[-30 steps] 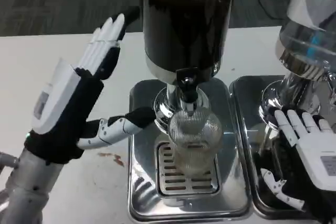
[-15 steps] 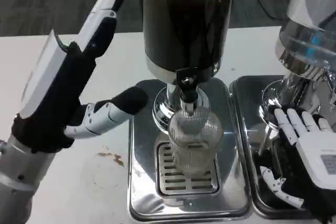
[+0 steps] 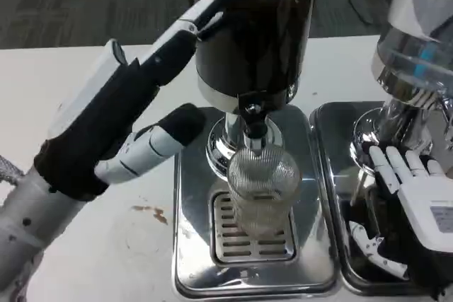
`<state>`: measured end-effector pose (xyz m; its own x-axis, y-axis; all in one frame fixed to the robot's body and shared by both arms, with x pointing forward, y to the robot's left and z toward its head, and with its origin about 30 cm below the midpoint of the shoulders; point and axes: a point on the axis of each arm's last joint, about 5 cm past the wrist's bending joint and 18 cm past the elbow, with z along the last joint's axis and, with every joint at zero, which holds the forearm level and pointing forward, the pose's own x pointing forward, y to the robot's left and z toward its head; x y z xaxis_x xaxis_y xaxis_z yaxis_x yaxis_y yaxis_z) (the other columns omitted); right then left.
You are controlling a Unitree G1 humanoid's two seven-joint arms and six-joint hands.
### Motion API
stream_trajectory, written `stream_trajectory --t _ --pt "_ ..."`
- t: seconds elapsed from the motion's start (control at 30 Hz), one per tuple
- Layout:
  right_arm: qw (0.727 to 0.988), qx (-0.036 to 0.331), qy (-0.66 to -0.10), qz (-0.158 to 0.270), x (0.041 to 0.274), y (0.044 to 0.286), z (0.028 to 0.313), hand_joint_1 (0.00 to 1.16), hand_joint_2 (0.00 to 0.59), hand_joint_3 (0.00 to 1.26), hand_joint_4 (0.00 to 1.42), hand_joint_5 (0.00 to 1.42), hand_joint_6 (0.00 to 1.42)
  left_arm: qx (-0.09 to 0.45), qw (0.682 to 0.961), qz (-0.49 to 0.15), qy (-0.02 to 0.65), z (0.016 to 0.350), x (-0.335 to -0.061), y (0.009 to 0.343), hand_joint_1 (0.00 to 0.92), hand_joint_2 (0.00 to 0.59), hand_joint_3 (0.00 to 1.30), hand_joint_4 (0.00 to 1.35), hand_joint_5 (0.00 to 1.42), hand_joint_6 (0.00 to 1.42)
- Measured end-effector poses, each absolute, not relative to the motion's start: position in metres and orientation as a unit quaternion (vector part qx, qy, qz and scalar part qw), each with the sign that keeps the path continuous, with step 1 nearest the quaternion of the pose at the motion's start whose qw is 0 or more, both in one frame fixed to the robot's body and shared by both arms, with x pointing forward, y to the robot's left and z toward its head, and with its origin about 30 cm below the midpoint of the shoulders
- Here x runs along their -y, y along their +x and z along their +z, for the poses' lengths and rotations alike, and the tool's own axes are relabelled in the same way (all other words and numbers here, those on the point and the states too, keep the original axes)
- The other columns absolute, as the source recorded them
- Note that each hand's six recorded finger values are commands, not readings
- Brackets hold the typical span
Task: Grasp the cup under the faucet to collect the drink, then remove the cup.
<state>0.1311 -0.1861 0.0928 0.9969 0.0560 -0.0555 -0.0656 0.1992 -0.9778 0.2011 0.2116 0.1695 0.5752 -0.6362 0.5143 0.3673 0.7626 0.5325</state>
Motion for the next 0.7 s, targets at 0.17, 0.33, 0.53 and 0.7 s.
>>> stream_trajectory --t 0.17,0.33,0.53,0.7 --pt "0.778 -0.002 -0.628 0.038 0.184 0.132 0.092 0.34 0.440 0.00 0.00 0.00 0.00 0.336 0.866 -0.329 0.171 0.168 -0.210 0.204 0.000 0.213 0.10 0.00 0.14 0.10" --pt "0.783 -0.001 -0.621 0.032 0.181 0.131 0.091 0.33 0.439 0.00 0.00 0.00 0.00 0.312 0.865 -0.362 0.150 0.166 -0.209 0.207 0.000 0.235 0.11 0.00 0.14 0.11" --pt "0.785 -0.003 -0.619 0.030 0.180 0.131 0.090 0.33 0.439 0.00 0.00 0.00 0.00 0.289 0.858 -0.397 0.151 0.165 -0.208 0.210 0.000 0.188 0.12 0.00 0.09 0.07" --pt "0.786 -0.004 -0.618 0.029 0.179 0.131 0.090 0.33 0.439 0.00 0.00 0.00 0.00 0.280 0.851 -0.410 0.174 0.167 -0.213 0.213 0.000 0.200 0.12 0.00 0.08 0.06"
